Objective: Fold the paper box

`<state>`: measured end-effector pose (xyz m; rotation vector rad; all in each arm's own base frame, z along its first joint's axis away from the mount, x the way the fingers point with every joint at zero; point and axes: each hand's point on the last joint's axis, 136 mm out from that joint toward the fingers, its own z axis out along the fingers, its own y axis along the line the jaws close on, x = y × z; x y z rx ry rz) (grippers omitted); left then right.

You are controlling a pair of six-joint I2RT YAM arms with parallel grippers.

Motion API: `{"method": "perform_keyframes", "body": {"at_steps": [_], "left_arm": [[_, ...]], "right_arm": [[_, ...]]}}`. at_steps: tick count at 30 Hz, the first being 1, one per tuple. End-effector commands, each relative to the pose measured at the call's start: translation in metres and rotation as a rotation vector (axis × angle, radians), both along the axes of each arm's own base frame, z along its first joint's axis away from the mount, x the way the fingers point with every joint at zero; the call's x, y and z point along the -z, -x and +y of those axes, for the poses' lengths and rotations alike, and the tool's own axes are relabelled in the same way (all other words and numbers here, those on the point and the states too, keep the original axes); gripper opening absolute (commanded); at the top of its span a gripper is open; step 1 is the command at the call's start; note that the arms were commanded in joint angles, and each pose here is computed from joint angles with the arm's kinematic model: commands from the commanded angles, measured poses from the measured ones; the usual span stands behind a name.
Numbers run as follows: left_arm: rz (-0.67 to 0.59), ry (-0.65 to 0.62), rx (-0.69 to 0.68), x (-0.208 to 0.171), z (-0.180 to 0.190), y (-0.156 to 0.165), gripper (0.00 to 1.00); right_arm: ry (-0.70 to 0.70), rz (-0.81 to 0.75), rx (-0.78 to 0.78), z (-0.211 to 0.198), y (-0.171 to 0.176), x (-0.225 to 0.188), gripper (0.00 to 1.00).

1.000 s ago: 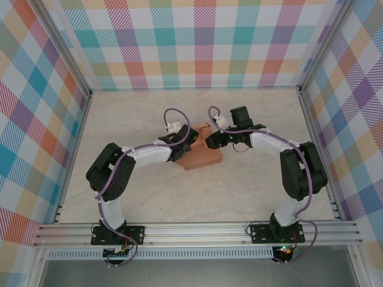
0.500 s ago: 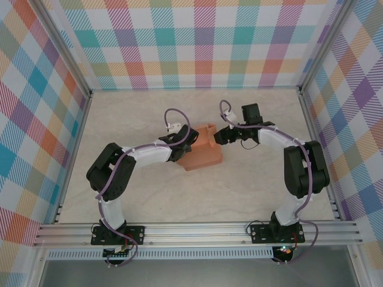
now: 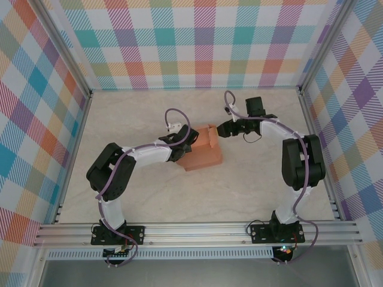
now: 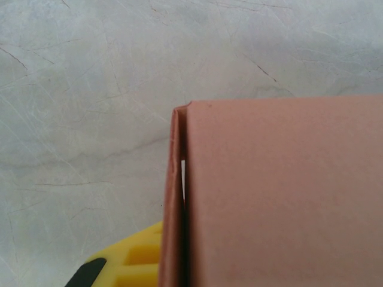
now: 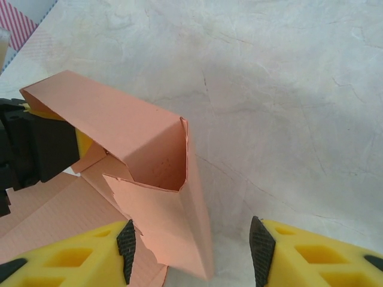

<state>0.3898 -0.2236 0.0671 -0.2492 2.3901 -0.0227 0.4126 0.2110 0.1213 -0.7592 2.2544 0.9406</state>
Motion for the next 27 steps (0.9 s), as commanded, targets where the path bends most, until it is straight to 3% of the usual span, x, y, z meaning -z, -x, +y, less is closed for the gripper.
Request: {"method": "perform_keyframes", "body": {"at_steps": [1, 16, 21, 27], "left_arm": [[-0.005, 0.003, -0.005, -0.002, 0.003, 0.0, 0.0], [-0.004, 0.001, -0.01, -0.001, 0.005, 0.0, 0.0], [-0.001, 0.002, -0.009, 0.0, 0.004, 0.001, 0.0], [-0.003, 0.007, -0.01, 0.0, 0.003, -0.001, 0.0]], "right_arm": [[-0.052, 0.024, -0.07, 0.015, 0.009, -0.006, 0.54], [-0.046, 0.049, -0.109, 0.046, 0.025, 0.016, 0.43], [0.065, -0.01, -0.052, 0.047, 0.021, 0.025, 0.37], [0.153, -0.068, 0.025, 0.052, 0.019, 0.036, 0.41]]}}
